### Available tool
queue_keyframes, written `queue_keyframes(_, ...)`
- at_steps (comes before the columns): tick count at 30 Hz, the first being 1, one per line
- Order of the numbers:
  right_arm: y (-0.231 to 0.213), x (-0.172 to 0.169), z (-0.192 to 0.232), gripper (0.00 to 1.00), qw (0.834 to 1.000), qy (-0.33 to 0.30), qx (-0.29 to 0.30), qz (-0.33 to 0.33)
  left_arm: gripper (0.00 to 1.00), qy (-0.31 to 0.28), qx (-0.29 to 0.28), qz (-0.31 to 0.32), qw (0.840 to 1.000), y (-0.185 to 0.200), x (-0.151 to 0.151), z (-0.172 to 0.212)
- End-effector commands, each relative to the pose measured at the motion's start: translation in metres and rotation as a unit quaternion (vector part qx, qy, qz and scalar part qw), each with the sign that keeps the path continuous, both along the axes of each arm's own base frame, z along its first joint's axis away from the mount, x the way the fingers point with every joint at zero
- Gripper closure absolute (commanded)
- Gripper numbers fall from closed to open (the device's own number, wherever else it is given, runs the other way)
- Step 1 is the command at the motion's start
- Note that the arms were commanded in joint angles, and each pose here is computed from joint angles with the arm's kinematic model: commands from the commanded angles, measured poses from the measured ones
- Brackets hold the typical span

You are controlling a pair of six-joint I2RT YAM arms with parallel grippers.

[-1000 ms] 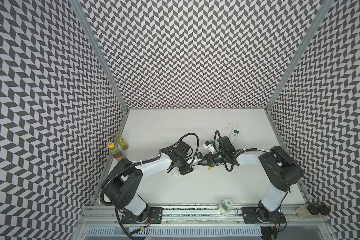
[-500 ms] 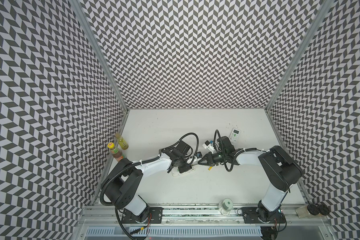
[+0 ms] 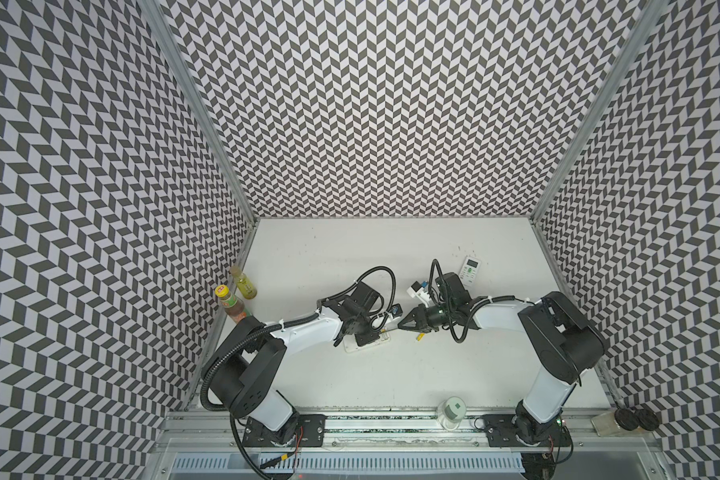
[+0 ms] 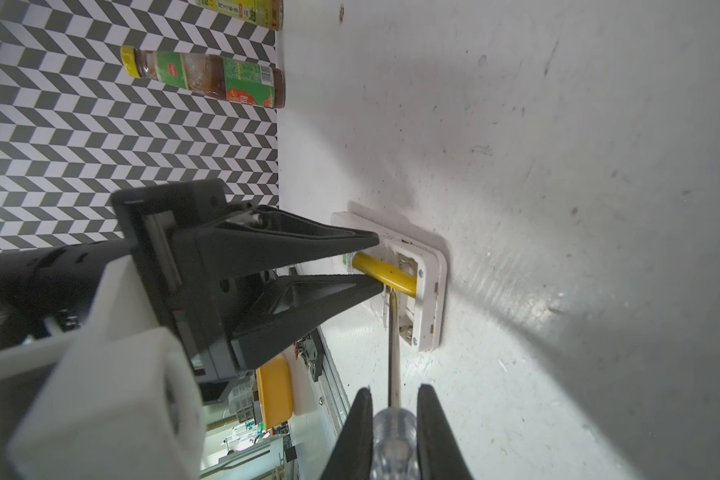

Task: Unload the batteries from the remote control
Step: 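Lift the screwdriver away from the remote with the right gripper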

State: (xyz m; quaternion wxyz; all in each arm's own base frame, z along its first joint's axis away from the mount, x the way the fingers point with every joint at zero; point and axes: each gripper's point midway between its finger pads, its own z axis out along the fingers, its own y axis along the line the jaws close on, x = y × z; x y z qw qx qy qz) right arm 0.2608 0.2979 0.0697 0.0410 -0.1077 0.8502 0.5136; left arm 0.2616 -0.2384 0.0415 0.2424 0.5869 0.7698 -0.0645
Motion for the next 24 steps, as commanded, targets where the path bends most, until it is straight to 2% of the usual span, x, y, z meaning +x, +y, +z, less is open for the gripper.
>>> queue_keyframes(1, -0.006, 0.009, 0.026, 1.0, 0.999, -0.05, 0.013, -0.004, 0.77, -0.003, -0.001, -0.001, 1.0, 0.003, 0.0, -0.001)
queue_keyframes(10, -0.048, 0.019, 0.053, 1.0, 0.995, -0.09, -0.008, -0.047, 0.83, 0.0, -0.004, -0.002, 1.0, 0.001, 0.0, 0.003)
queue_keyframes(14, -0.073, 0.023, 0.069, 1.0, 0.99, -0.111, -0.013, -0.081, 0.89, -0.007, -0.016, -0.002, 1.0, -0.002, 0.002, 0.014)
queue_keyframes(19, -0.099, 0.033, 0.088, 1.0, 0.979, -0.152, -0.052, -0.128, 0.94, -0.009, -0.035, -0.01, 0.999, -0.006, 0.0, 0.031)
queue_keyframes(22, -0.113, 0.037, 0.103, 1.0, 0.968, -0.184, -0.069, -0.157, 1.0, -0.018, -0.067, -0.009, 0.998, -0.012, 0.003, 0.053)
queue_keyframes(24, -0.124, 0.041, 0.111, 1.0, 0.957, -0.21, -0.087, -0.179, 1.0, -0.019, -0.094, -0.007, 0.995, -0.021, 0.006, 0.064)
